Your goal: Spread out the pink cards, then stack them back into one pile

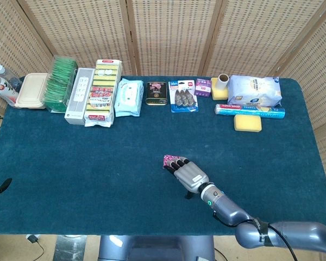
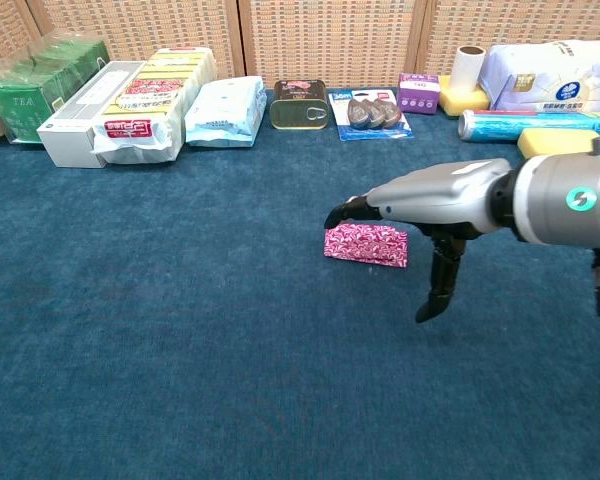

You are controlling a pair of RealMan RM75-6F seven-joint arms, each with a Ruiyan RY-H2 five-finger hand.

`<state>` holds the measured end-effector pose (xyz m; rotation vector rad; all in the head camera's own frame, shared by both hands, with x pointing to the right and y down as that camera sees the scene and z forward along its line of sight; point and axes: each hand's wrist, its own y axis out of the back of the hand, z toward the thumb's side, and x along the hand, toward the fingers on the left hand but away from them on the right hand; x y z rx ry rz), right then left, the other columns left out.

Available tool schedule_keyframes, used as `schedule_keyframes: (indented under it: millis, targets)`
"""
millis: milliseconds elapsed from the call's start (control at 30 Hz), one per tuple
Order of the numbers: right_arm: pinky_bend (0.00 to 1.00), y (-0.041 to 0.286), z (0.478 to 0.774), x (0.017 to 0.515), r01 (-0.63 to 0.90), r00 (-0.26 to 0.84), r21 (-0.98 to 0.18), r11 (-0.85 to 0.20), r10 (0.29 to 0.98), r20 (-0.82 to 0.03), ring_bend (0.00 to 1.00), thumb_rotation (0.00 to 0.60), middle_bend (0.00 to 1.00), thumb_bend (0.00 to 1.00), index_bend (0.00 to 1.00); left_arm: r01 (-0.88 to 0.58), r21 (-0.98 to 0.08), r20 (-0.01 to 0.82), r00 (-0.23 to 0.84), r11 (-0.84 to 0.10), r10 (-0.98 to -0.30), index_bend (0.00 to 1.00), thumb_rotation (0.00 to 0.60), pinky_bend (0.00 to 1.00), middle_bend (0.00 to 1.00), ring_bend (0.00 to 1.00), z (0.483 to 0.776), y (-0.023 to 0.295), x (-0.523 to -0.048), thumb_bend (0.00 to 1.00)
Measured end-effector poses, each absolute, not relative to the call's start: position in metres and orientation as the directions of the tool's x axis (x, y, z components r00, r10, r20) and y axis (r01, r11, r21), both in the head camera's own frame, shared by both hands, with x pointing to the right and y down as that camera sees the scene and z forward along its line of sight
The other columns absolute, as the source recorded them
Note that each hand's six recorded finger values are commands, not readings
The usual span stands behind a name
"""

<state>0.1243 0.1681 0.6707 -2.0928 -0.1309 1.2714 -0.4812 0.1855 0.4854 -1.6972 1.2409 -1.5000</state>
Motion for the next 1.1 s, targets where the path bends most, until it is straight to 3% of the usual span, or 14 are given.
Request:
schedule_keyframes:
  millis: [300, 1100]
  targets:
    - [0.0, 0.171, 0.691, 0.107, -0.27, 0.492, -0.508, -0.818, 0.337, -0.803, 0.0, 0.6, 0.07, 0.0, 0.06, -0.276, -0.862, 0.456, -0.053, -0.426, -0.888, 0.0, 0.6, 0.06, 0.0, 0.0, 0.487, 0.185, -0.482, 0.24]
    - [0.04, 0.149, 0.706, 0.156, -0.223, 0.372, -0.465, -0.857, 0.367, -0.853, 0.02, 0.574, 0.08, 0.0, 0.08, -0.27, -0.855, 0.471, -0.046, -0.443, -0.881, 0.0, 0.6, 0.06, 0.0, 0.0, 0.49, 0.188, -0.478, 0.24]
